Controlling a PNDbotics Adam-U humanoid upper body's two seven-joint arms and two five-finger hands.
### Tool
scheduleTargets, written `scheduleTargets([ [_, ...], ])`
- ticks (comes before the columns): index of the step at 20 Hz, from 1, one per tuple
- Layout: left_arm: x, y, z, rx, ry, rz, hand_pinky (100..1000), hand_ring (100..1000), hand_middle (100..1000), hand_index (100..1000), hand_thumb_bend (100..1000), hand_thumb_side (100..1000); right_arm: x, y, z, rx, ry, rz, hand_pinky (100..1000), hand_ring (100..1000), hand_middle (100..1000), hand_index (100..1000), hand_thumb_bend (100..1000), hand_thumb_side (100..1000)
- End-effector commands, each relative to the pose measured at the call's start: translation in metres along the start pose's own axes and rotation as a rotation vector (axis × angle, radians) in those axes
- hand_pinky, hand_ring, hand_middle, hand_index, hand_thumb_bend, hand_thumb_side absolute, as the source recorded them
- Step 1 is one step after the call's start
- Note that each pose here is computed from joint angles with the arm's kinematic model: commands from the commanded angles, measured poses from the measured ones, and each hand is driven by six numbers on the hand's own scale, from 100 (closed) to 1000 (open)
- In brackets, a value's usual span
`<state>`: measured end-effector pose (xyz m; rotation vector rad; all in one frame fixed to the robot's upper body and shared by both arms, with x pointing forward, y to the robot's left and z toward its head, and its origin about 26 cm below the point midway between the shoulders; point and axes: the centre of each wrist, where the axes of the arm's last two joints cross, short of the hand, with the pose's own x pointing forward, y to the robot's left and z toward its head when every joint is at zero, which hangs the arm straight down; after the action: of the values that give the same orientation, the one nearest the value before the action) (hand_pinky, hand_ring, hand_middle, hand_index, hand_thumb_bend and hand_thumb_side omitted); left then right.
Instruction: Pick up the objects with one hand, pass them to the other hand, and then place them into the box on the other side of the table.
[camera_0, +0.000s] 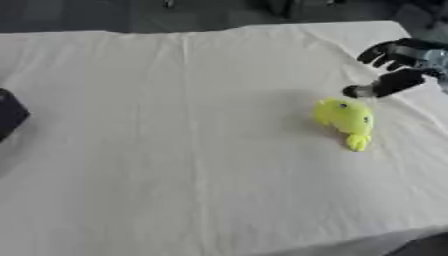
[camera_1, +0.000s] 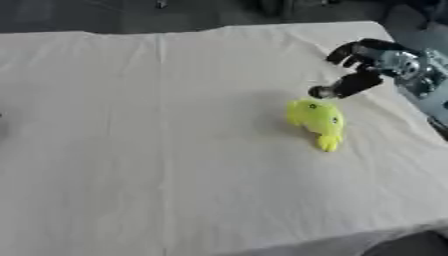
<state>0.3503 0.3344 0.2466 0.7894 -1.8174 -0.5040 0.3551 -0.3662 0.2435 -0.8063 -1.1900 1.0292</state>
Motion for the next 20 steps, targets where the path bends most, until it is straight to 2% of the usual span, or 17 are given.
scheduleTargets([
  [1, 0.005, 0.013, -0.004, 0.026, -0.015, -0.041, 900, 742, 842, 833, 100, 750, 0.006, -0.009, 0.006, -0.062, 0.023, 0.018, 874, 890, 833, 867, 508, 419],
  [6, 0.004, 0.008, -0.003, 0.001, -0.011, -0.058, 898, 745, 841, 830, 100, 747, 0.004, 0.008, -0.001, -0.028, 0.052, 0.031, 881, 894, 835, 874, 499, 412],
  [9, 0.003, 0.007, -0.003, -0.005, -0.005, -0.060, 898, 745, 840, 830, 100, 748, -0.003, 0.015, -0.005, -0.017, 0.078, 0.022, 880, 894, 836, 876, 482, 379],
  [10, 0.003, 0.007, -0.003, -0.005, -0.005, -0.060, 898, 745, 840, 831, 100, 759, -0.006, 0.017, -0.007, -0.013, 0.088, 0.016, 880, 894, 836, 876, 474, 335],
  [11, 0.003, 0.007, -0.003, -0.004, -0.006, -0.059, 898, 744, 840, 830, 100, 744, -0.009, 0.019, -0.007, -0.009, 0.096, 0.009, 879, 894, 836, 876, 480, 371],
  [20, 0.002, 0.005, -0.002, 0.005, -0.008, -0.054, 896, 742, 835, 827, 100, 731, -0.024, 0.034, -0.014, 0.009, 0.150, 0.019, 888, 897, 839, 880, 460, 340],
])
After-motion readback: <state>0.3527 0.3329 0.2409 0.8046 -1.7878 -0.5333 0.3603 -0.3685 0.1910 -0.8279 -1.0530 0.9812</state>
